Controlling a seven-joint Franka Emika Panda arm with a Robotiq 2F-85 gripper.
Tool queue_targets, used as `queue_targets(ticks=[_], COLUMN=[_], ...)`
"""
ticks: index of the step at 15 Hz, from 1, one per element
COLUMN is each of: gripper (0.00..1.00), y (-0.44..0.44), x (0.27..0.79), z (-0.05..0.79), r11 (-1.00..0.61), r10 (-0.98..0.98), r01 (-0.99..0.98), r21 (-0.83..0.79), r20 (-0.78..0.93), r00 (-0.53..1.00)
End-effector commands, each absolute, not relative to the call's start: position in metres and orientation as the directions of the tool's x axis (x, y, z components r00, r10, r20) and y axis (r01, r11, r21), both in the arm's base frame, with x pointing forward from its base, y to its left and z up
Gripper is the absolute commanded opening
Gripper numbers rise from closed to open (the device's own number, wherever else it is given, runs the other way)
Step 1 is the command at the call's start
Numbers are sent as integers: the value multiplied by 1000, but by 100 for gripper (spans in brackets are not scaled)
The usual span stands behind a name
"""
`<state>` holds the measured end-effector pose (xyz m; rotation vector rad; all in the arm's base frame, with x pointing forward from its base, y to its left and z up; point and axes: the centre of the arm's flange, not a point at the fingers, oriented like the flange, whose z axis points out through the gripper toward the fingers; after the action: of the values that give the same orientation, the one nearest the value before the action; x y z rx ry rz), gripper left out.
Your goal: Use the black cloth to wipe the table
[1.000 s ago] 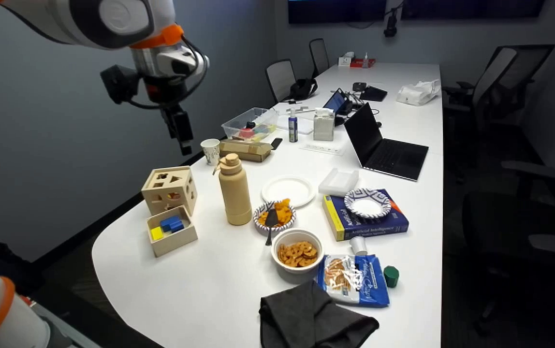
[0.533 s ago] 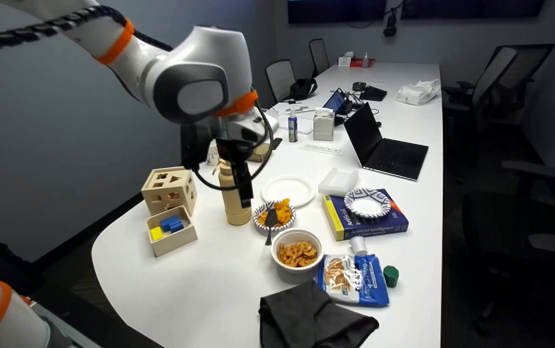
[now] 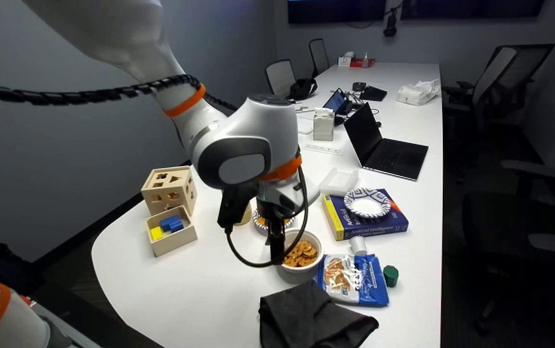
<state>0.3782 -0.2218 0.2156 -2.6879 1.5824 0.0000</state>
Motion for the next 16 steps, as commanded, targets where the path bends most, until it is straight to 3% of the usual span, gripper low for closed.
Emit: queue_targets(ticks=[1, 14, 15, 16], gripper=[100, 100, 75, 73], y=[-245, -320, -326, -330], x=[384, 383, 381, 379], z=[168, 58, 53, 49], r11=[-402, -181, -174, -168], r10=[-915, -969, -970, -970], r01=[-916, -983, -985, -986], r21=[5, 15, 20, 21], r20=[-33, -171, -176, -181], r00=[402, 176, 167, 162])
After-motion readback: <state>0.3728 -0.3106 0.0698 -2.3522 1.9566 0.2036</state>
